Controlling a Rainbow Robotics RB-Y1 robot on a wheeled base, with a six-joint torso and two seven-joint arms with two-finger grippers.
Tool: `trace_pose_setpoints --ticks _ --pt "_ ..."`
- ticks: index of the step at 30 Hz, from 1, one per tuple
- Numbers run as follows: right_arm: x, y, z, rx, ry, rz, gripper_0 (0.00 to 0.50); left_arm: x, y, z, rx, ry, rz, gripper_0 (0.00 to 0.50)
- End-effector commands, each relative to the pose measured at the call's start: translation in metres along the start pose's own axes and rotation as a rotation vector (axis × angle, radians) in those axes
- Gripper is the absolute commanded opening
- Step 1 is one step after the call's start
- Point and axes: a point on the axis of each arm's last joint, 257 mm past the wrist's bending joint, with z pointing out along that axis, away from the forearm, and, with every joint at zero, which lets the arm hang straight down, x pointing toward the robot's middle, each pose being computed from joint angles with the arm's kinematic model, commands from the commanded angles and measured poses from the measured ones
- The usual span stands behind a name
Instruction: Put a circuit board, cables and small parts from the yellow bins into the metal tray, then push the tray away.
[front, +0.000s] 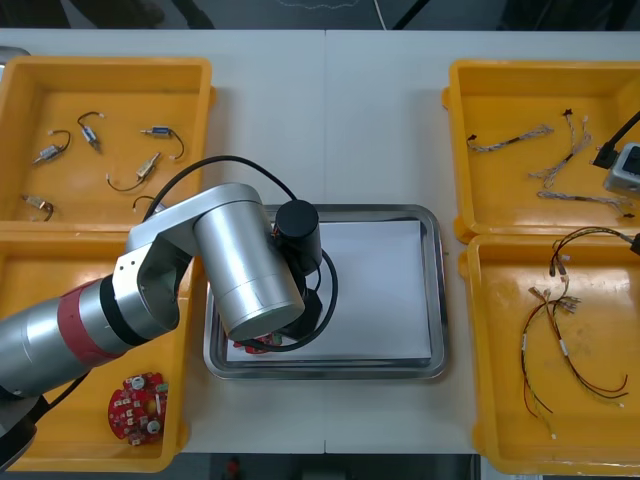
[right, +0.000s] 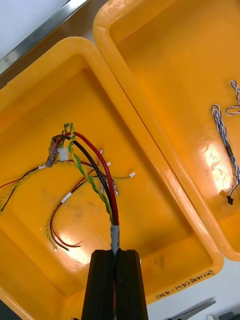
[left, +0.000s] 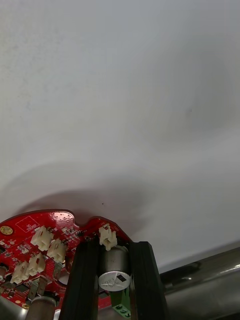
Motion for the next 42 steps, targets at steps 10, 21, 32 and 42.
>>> trace_pose_setpoints --ticks 10,21,32,42 --pt "-0.018 0.003 0.000 0.015 -0.043 0.007 0.000 -0.020 -0.016 -0.010 0.022 -0.059 -0.107 0.500" --pt "-0.020 0.003 -0.001 0.018 -0.045 0.007 0.000 -0.034 -0.018 -0.039 0.067 -0.089 -0.162 0.500" --pt "-0.052 0.017 -0.003 -0.003 -0.067 -0.102 0.000 -0.060 0.036 -0.110 0.043 -0.157 -0.302 0.500" --pt "-0.103 0.039 -0.002 0.000 -0.062 -0.285 0.000 -0.094 0.121 -0.156 0.039 -0.257 -0.482 0.500"
